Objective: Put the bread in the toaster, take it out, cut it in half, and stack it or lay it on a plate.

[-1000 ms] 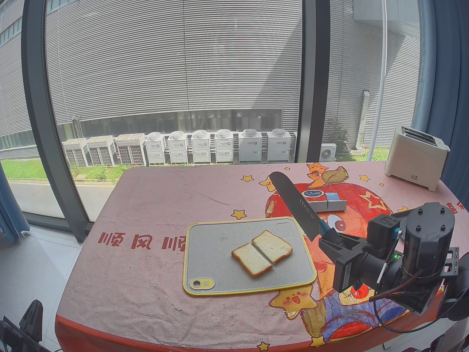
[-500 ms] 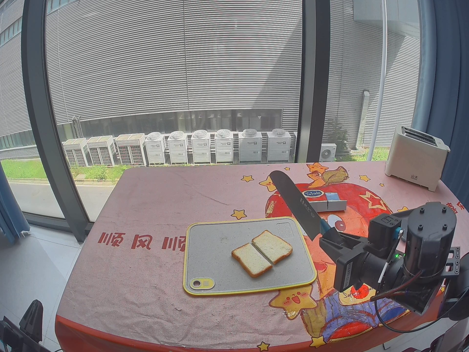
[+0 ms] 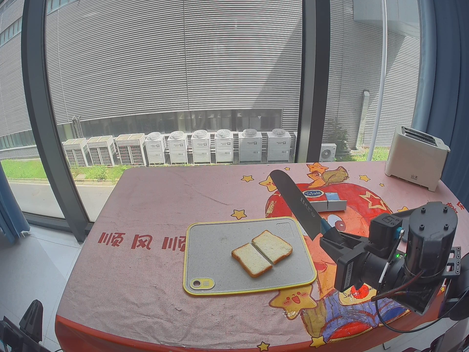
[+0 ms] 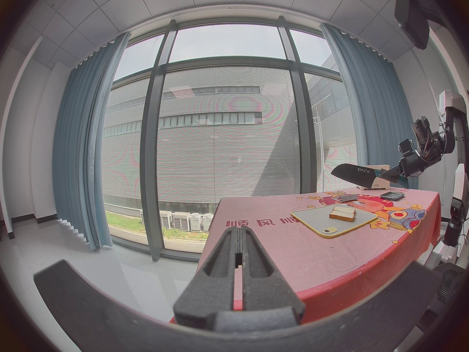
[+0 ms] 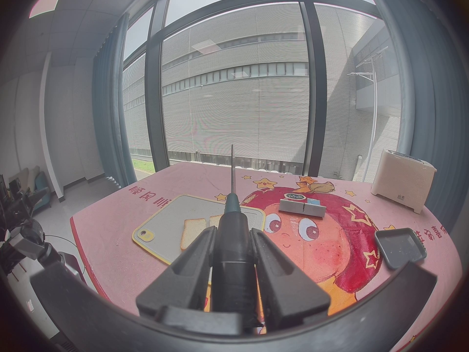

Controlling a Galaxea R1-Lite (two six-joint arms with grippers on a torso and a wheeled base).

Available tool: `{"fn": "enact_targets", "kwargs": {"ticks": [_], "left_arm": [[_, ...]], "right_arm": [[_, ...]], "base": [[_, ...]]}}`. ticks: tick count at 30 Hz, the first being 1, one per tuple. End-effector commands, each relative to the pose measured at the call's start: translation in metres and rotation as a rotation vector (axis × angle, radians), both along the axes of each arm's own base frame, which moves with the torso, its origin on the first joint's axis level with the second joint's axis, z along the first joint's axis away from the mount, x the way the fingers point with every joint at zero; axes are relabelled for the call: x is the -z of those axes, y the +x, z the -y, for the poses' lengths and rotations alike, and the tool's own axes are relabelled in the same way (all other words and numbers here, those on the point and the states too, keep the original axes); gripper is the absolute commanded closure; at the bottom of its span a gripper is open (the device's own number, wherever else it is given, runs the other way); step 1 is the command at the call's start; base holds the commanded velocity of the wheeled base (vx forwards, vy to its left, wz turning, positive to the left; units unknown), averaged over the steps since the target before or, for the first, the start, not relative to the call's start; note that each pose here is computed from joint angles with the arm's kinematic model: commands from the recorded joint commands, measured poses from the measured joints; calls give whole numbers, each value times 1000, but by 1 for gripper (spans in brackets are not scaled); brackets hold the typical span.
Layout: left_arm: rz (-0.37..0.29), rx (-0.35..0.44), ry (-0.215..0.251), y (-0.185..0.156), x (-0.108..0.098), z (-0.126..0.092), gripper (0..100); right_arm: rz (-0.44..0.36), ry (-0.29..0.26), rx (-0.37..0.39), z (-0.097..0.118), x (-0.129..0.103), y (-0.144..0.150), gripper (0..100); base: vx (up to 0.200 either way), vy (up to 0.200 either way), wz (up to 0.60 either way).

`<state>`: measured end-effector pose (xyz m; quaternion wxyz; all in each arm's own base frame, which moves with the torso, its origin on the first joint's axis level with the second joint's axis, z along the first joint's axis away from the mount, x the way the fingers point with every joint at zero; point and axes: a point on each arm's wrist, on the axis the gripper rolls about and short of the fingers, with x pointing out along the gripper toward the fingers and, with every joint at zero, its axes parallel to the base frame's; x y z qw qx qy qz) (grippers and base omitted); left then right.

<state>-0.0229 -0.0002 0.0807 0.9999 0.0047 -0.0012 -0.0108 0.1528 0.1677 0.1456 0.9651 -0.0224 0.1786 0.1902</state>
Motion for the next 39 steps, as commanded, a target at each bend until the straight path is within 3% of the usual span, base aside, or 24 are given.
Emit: {"fn": "enact_targets", "kwargs": {"ticks": [1,39], "left_arm": [[-2,0,0,0,5,0,100],[-2,0,0,0,5,0,100]], "right_arm": [[-4,-4,-2,-1,1,0,100],[-6,-5,1,2,2,-2,100]], "base": [[0,0,0],[0,0,0]]}}
